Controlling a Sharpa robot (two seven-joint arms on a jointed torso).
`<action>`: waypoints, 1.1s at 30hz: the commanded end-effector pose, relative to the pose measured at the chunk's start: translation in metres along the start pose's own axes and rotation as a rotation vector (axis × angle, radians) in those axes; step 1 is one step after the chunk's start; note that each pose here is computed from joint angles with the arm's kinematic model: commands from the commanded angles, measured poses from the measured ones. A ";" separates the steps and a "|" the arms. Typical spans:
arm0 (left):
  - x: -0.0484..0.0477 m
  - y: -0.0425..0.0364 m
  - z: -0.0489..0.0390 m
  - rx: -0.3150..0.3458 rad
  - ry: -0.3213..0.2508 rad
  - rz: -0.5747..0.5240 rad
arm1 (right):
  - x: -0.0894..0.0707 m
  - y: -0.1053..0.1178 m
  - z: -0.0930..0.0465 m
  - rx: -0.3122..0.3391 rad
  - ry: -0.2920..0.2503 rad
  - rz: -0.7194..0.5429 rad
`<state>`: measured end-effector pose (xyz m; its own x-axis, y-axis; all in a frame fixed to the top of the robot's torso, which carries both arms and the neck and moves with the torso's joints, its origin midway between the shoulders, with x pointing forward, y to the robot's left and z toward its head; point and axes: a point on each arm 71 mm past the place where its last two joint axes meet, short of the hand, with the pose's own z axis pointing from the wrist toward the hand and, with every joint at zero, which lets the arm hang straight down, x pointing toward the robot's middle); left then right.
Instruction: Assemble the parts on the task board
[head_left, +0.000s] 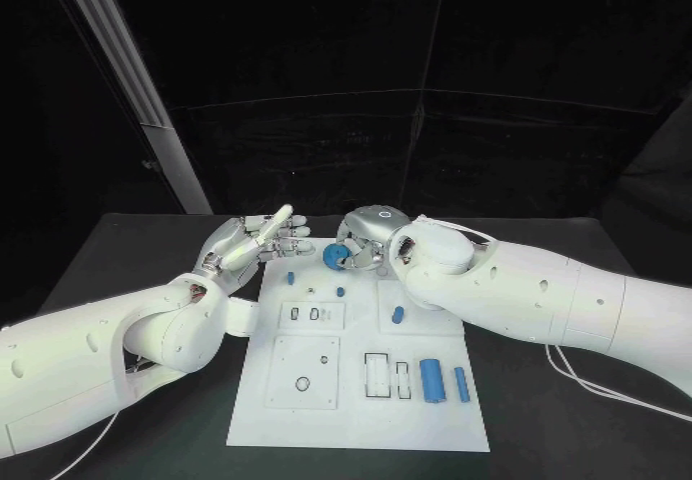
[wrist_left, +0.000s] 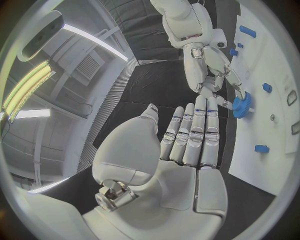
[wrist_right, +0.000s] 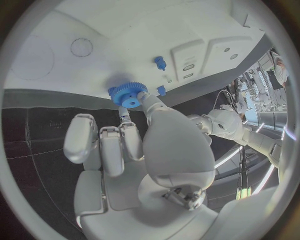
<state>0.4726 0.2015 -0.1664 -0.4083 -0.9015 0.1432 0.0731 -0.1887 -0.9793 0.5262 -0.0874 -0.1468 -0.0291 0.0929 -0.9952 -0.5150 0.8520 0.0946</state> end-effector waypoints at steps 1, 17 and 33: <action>0.0022 -0.0010 0.0009 0.005 0.017 -0.005 | 0.003 0.002 0.002 0.006 0.039 -0.025; 0.0026 -0.0009 0.0016 0.005 0.018 -0.004 | 0.009 0.011 0.007 -0.006 0.070 -0.043; 0.0027 -0.0011 0.0017 0.004 0.018 -0.004 | 0.011 0.010 0.007 -0.001 0.082 -0.044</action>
<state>0.4732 0.2000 -0.1662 -0.4111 -0.9002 0.1436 0.0722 -0.1892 -0.9793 0.5269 -0.0740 -0.1569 -0.0749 0.0241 -0.9969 -0.5162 0.8544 0.0594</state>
